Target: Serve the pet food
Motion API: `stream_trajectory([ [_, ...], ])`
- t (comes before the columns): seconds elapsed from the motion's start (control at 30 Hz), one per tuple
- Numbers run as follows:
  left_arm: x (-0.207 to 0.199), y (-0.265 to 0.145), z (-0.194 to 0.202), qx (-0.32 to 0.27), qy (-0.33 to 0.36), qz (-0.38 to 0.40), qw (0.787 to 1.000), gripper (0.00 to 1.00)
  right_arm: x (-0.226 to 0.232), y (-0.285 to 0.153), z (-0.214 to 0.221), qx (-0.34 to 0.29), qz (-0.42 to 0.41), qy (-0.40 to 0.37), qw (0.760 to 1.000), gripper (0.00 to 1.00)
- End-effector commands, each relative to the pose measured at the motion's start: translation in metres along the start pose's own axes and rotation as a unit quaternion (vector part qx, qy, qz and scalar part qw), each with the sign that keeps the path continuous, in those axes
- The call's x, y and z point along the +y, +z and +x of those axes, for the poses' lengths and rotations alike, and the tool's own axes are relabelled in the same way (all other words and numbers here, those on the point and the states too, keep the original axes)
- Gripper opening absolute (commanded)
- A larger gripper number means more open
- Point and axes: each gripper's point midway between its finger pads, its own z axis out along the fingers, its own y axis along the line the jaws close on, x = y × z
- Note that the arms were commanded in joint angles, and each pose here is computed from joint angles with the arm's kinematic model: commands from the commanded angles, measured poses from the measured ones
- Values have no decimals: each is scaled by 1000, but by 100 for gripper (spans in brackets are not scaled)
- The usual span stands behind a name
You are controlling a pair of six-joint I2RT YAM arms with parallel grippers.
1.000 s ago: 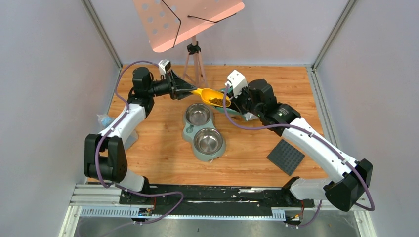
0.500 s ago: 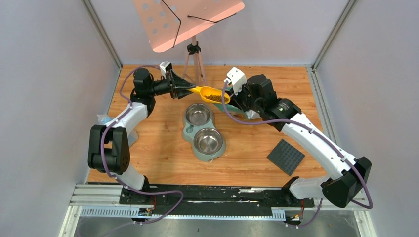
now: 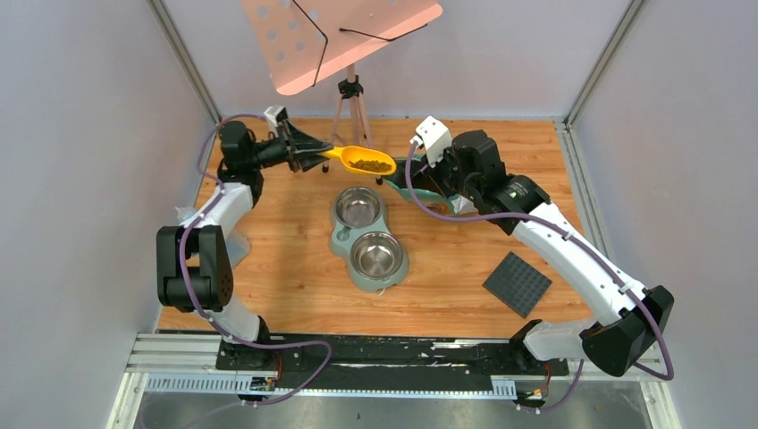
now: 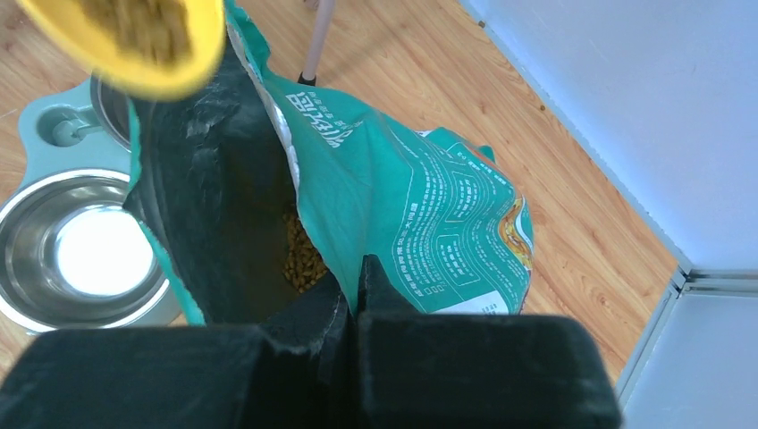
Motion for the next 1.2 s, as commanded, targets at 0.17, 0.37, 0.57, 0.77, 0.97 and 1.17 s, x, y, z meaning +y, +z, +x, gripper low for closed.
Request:
stream_trajectory([
  [0.17,-11,-42,-13,-71,55,-8,996,0,-31,-14,-30,-51,44,14,998,0],
  [0.37,12,-59,-7,-97,55,-17,994,0,-45,-19,-38,-62,54,22,996,0],
  [0.57,45,-72,-5,-102,66,-49,991,0,-56,-30,-64,-96,61,25,993,0],
  [0.77,94,-83,-6,-117,96,-168,974,0,-62,-39,-80,-123,68,30,990,0],
  [0.97,133,-106,-28,-143,149,-294,933,0,-63,-46,-87,-136,66,32,988,0],
  [1.17,142,-109,-47,-155,172,-342,911,0,-58,-48,-80,-135,59,34,988,0],
])
